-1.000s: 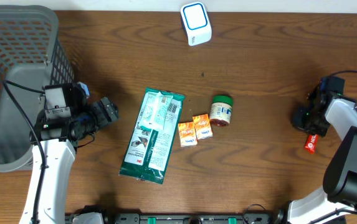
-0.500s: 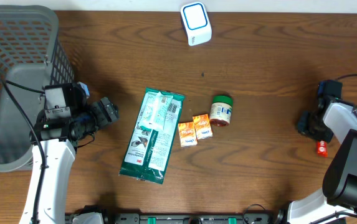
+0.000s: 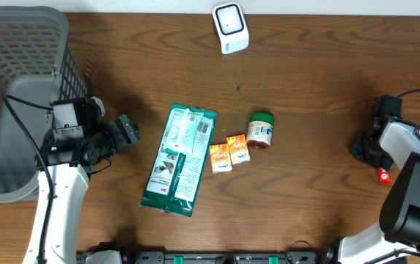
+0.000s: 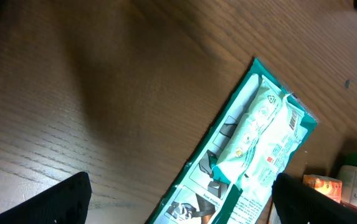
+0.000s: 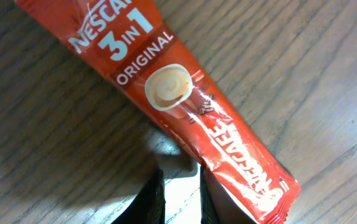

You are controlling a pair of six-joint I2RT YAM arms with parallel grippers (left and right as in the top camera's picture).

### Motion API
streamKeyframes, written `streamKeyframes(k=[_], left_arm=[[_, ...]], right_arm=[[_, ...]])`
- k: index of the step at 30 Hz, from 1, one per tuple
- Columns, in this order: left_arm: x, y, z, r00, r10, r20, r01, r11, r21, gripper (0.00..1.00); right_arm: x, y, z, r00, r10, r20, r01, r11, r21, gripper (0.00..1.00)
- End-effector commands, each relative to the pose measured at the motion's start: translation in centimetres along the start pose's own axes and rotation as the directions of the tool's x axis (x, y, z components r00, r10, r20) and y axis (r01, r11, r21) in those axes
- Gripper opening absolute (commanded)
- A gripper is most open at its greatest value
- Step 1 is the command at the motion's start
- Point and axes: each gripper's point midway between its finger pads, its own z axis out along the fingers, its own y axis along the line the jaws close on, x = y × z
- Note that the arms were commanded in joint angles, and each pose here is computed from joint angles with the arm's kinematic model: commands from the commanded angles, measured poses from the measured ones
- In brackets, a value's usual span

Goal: Scan the item barcode
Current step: 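Move the right gripper left toward the green-lidded jar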

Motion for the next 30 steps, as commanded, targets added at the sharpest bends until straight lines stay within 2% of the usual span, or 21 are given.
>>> streamKeyframes(k=[1, 3, 8, 13, 15, 16, 17, 18, 19, 20, 21, 25, 30], left_arm=[[-0.3, 0.4, -0.1, 1.0, -0.021, 0.008, 0.021, 1.0, -0.016, 0.93], [-0.3, 0.4, -0.1, 1.0, -0.021, 0.008, 0.021, 1.0, -0.016, 0.93], [-0.3, 0.4, -0.1, 1.0, -0.021, 0.008, 0.021, 1.0, -0.016, 0.93], [-0.3, 0.4, -0.1, 1.0, -0.021, 0.008, 0.021, 1.0, -0.016, 0.93], [-0.3, 0.4, -0.1, 1.0, -0.021, 0.008, 0.021, 1.0, -0.016, 0.93], [-0.3, 0.4, -0.1, 1.0, -0.021, 0.008, 0.021, 1.0, -0.016, 0.93], [-0.3, 0.4, -0.1, 1.0, -0.021, 0.008, 0.021, 1.0, -0.016, 0.93], [-0.3, 0.4, -0.1, 1.0, -0.021, 0.008, 0.021, 1.0, -0.016, 0.93], [-0.3, 0.4, -0.1, 1.0, -0.021, 0.008, 0.021, 1.0, -0.016, 0.93], [-0.3, 0.4, -0.1, 1.0, -0.021, 0.008, 0.021, 1.0, -0.016, 0.93], [-0.3, 0.4, -0.1, 1.0, -0.021, 0.008, 0.021, 1.0, -0.016, 0.93], [-0.3, 0.4, -0.1, 1.0, -0.021, 0.008, 0.021, 1.0, -0.016, 0.93], [-0.3, 0.4, -0.1, 1.0, -0.021, 0.008, 0.021, 1.0, -0.016, 0.93]], right_arm=[[4.8, 1.6, 3.1, 0.984, -0.056, -0.168, 0.043, 0.996, -0.081, 0.13], [5.0, 3.0, 2.8, 0.981, -0.058, -0.184, 0.027, 0.986, -0.162, 0.09], [5.3, 8.2, 0.6, 0.963, -0.215, -0.161, 0.123, 0.886, -0.448, 0.11], [6.3, 12.2, -1.7, 0.947, -0.29, -0.136, 0.146, 0.77, -0.621, 0.28], [6.4, 14.0, -3.1, 0.947, -0.299, -0.119, 0.128, 0.691, -0.711, 0.4], [6.6, 15.0, -4.1, 0.946, -0.304, -0.116, 0.112, 0.639, -0.761, 0.75], [6.7, 15.6, -4.9, 0.945, -0.309, -0.112, 0.1, 0.596, -0.797, 0.92], [6.8, 16.1, -5.5, 0.943, -0.314, -0.112, 0.089, 0.561, -0.823, 0.91], [7.0, 16.4, -6.0, 0.942, -0.311, -0.127, 0.068, 0.546, -0.835, 0.79], [7.2, 16.4, -6.1, 0.941, -0.283, -0.187, 0.008, 0.571, -0.821, 0.67], [7.2, 16.3, -6.4, 0.938, -0.266, -0.221, -0.023, 0.589, -0.808, 0.63], [5.0, 16.6, -11.4, 0.94, -0.29, -0.179, 0.033, 0.6, -0.799, 0.67], [3.4, 15.9, -16.4, 0.943, -0.317, -0.105, 0.168, 0.723, -0.67, 0.76]])
